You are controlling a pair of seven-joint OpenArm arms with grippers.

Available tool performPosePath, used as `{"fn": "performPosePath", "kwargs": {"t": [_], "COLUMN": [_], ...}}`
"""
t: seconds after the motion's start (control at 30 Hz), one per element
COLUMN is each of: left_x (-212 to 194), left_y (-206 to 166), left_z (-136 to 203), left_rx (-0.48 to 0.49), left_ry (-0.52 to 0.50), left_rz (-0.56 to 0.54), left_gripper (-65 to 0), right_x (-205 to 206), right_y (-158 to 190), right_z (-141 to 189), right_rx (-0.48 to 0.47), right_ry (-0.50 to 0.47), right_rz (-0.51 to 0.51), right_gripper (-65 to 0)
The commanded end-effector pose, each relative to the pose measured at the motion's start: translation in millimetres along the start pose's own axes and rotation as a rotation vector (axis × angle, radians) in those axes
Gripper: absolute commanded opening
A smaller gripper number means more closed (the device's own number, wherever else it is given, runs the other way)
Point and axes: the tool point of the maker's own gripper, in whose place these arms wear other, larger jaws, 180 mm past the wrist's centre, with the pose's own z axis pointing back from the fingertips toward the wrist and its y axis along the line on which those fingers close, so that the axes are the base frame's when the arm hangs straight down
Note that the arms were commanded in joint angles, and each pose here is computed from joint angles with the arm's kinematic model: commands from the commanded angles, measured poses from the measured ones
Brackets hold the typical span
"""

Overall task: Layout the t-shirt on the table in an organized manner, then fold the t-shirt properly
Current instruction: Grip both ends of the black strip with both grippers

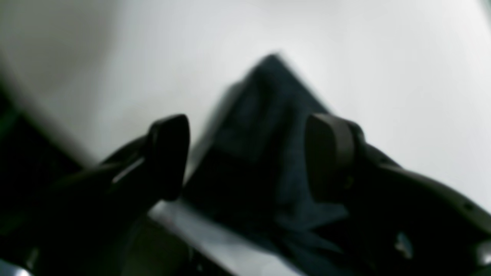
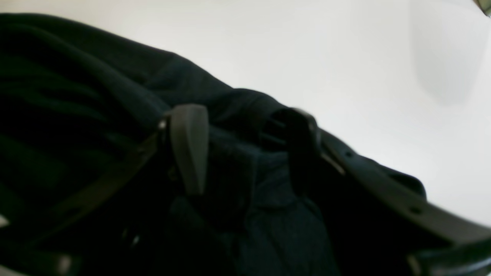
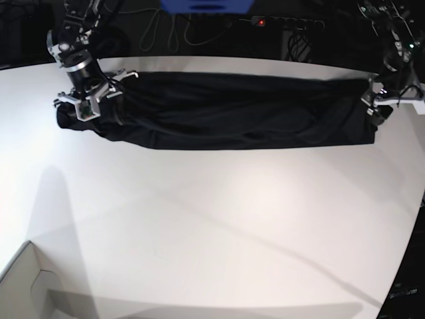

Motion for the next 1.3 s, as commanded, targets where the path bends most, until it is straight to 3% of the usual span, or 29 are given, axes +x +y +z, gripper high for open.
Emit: {"fn": "performPosePath", "kwargs": {"t": [0.0, 0.27, 0.5, 0.97, 1.13, 1.2, 1.27], "left_x": [11.0, 3.2, -11.8, -47.0, -64.2, -74.3, -80.7], "left_y": [0.3, 18.4, -8.2, 11.9, -0.6, -0.4, 3.9], "left_z": [-1.3, -15.2, -29.1, -48.9, -52.3, -53.9, -57.0], "left_rx": [-0.007, 0.063, -0.027, 0.011, -0.025, -0.028, -0.020], "left_ry": [-0.025, 0.010, 0.058, 0.163, 0.219, 0.250, 0.272], "left_rz": [-0.028, -0.087, -0.153, -0.089, -0.140, -0.152, -0.149], "left_gripper": [-19.7, -19.6, -19.6, -19.6, -20.3, -23.8, -31.3], "right_x": [13.6, 13.6, 14.7, 14.7, 20.7, 20.5, 22.6], "right_y": [-3.6, -4.0, -4.3, -5.5, -7.6, -7.6, -8.8], "right_z": [0.9, 0.9, 0.7, 0.9, -2.6, -2.6, -3.3], "right_rx": [-0.009, -0.009, -0.010, -0.010, -0.014, -0.014, -0.017], "right_ry": [-0.054, -0.054, -0.057, -0.056, -0.071, -0.070, -0.075], "right_rz": [0.000, 0.002, 0.003, 0.007, 0.011, 0.012, 0.014], "right_gripper": [-32.1, -32.2, -32.3, -32.3, -32.3, -32.3, -32.3]}}
